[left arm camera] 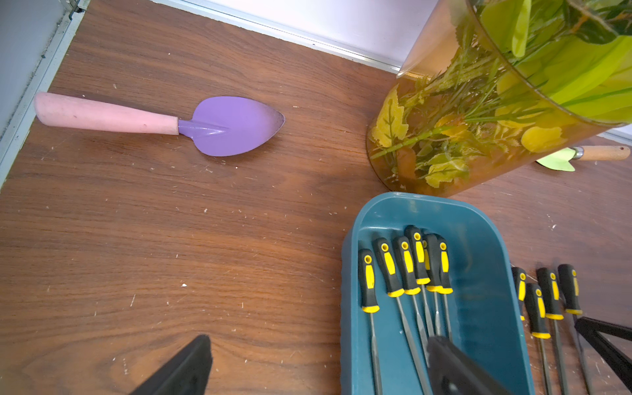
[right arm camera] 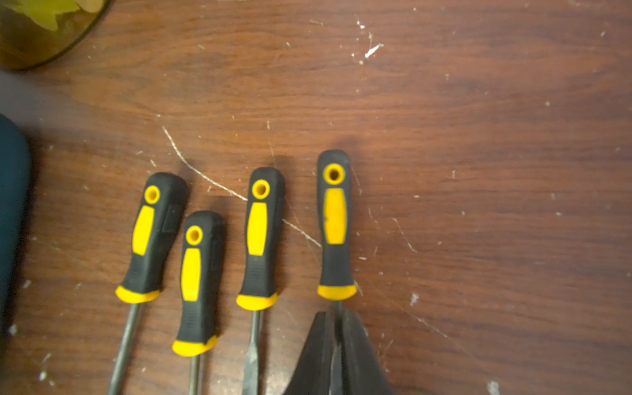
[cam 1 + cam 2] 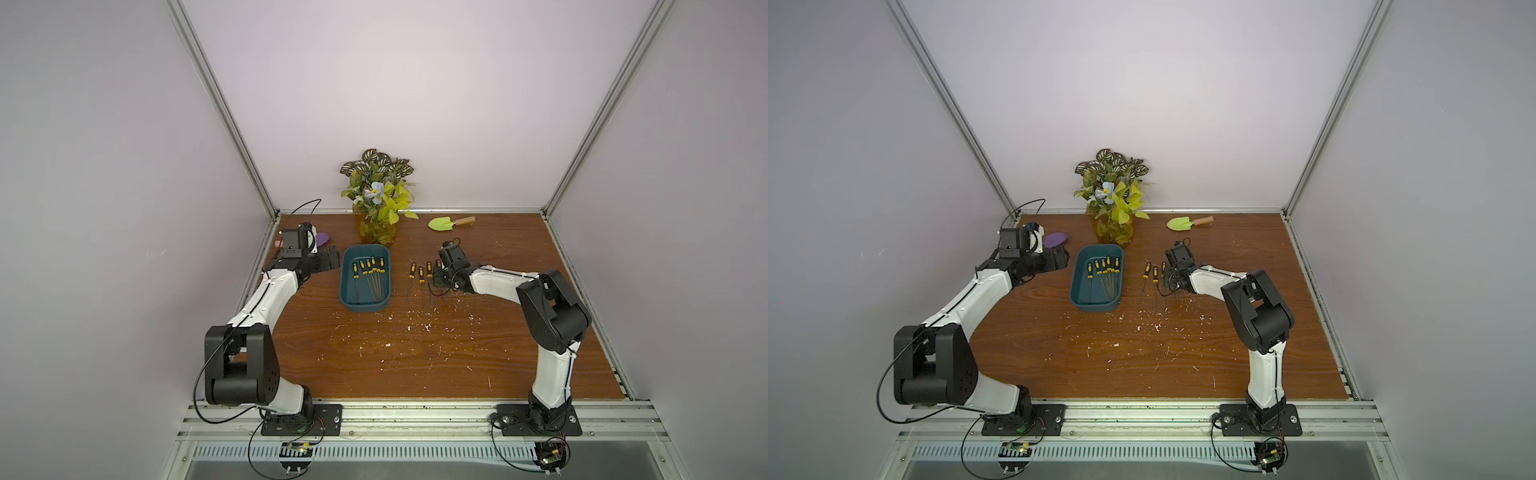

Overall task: Take the file tool out of the storage box
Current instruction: Place the file tool at the center of the board.

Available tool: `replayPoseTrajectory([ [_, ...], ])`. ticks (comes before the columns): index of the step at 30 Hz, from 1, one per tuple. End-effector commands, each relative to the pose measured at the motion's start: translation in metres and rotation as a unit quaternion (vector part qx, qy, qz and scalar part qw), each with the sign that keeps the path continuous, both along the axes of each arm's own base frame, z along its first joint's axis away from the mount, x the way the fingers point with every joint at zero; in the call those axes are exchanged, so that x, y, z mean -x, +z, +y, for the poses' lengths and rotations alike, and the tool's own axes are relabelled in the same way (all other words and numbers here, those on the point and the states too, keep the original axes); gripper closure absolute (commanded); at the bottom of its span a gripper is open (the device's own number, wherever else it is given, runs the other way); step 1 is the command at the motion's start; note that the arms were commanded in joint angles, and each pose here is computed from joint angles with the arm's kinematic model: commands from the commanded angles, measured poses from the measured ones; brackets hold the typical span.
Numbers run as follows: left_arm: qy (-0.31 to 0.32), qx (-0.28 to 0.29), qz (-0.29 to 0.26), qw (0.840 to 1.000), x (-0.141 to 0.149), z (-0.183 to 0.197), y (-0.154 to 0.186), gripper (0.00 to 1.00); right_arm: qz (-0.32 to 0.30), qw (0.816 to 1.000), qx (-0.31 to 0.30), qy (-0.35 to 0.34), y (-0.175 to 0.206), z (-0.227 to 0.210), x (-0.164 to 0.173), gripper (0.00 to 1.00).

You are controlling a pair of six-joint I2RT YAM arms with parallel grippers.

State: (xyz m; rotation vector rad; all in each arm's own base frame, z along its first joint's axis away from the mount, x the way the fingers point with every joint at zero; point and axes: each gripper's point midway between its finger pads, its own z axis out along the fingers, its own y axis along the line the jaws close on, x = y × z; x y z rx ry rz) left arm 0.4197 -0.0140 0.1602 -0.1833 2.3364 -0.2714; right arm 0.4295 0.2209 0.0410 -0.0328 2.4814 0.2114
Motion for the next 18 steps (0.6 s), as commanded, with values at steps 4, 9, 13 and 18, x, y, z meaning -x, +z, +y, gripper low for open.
replayPoseTrajectory([
  [4, -0.001, -0.002, -0.007, 1.000, -0.002, 0.003, 0.009, 0.00, -0.032, 0.999, -0.018, 0.005, 0.036, 0.008, -0.009, 0.81],
  [9, 0.000, -0.003, -0.009, 1.000, -0.002, 0.003, 0.011, 0.00, -0.070, 0.997, -0.010, 0.009, 0.075, 0.013, -0.014, 0.79],
  [13, 0.000, 0.001, -0.013, 1.000, -0.003, 0.002, 0.012, 0.00, -0.110, 0.991, -0.002, 0.075, 0.107, 0.058, -0.015, 0.75],
  [18, 0.005, -0.003, -0.018, 1.000, -0.001, 0.005, 0.014, 0.00, -0.134, 0.976, -0.058, 0.163, 0.126, 0.134, -0.004, 0.74],
])
